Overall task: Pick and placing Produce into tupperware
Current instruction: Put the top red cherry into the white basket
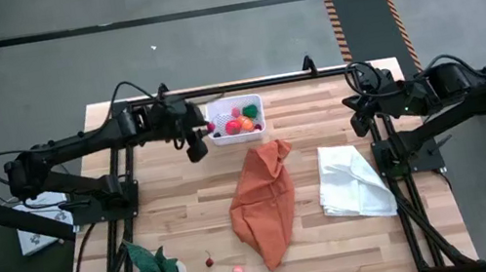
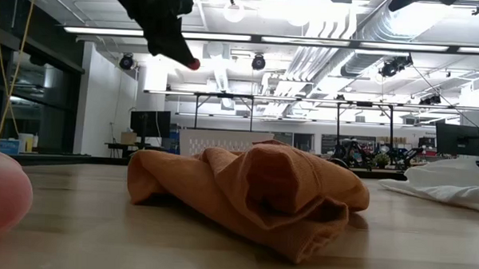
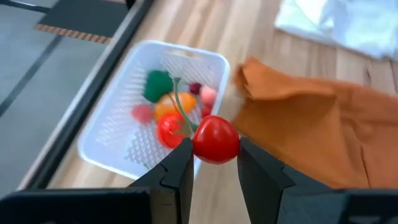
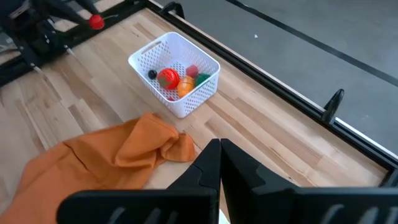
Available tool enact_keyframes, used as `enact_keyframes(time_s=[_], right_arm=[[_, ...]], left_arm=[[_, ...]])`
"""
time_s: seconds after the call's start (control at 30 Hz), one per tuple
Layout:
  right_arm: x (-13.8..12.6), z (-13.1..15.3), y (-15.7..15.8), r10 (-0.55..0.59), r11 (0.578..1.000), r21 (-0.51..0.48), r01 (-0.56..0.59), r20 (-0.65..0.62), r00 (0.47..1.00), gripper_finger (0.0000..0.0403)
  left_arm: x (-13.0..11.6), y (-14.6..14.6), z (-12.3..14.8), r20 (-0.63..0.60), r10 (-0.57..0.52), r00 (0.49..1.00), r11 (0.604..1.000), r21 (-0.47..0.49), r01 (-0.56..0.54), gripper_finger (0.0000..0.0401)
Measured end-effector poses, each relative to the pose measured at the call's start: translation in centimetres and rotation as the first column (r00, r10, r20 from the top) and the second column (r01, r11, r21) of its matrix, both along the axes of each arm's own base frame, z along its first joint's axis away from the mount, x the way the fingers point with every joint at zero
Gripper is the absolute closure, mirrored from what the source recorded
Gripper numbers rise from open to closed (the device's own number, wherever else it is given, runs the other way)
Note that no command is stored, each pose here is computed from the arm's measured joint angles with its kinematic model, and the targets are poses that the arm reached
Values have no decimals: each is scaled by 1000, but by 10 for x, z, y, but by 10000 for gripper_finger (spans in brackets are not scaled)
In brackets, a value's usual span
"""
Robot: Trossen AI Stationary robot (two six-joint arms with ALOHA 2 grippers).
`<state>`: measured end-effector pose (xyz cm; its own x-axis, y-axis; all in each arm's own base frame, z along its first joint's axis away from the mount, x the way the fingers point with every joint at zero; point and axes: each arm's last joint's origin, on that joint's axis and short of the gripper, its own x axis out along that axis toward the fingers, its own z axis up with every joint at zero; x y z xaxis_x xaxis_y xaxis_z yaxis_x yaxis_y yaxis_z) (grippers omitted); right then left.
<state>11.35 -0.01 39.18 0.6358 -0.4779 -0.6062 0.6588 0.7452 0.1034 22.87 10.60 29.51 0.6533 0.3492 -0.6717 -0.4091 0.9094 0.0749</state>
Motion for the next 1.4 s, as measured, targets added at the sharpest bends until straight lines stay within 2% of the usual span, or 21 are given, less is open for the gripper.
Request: enact_keyframes(time_s=[0.33, 0.47, 0.6, 0.73, 1.1, 1.4], right_arm=[[3, 2, 0, 2, 1000, 3, -2, 37, 999, 402], [3, 2, 0, 3, 1000, 2, -3, 37, 999, 402], [3, 3, 0, 10, 1000, -10, -10, 30, 1000, 402], [2, 3, 0, -2, 1000, -31, 2, 28, 1000, 402], [2, 3, -1, -9, 999, -38, 10, 29, 1000, 402], [2, 3, -1, -7, 999, -41, 8, 28, 1000, 402]], left_arm=[[-12, 27, 37, 88, 118, 989, 992, 23, -121, 304], [-17, 37, 37, 78, 141, 987, 989, -58, -137, 304], [-13, 49, 26, 27, 135, 990, 980, -153, -130, 304], [-2, 58, 15, 5, 125, 992, 980, -155, -123, 304], [26, 78, -36, -146, 115, 983, 961, -235, -148, 304], [37, 87, -54, -179, 163, 970, 954, -222, -202, 304]])
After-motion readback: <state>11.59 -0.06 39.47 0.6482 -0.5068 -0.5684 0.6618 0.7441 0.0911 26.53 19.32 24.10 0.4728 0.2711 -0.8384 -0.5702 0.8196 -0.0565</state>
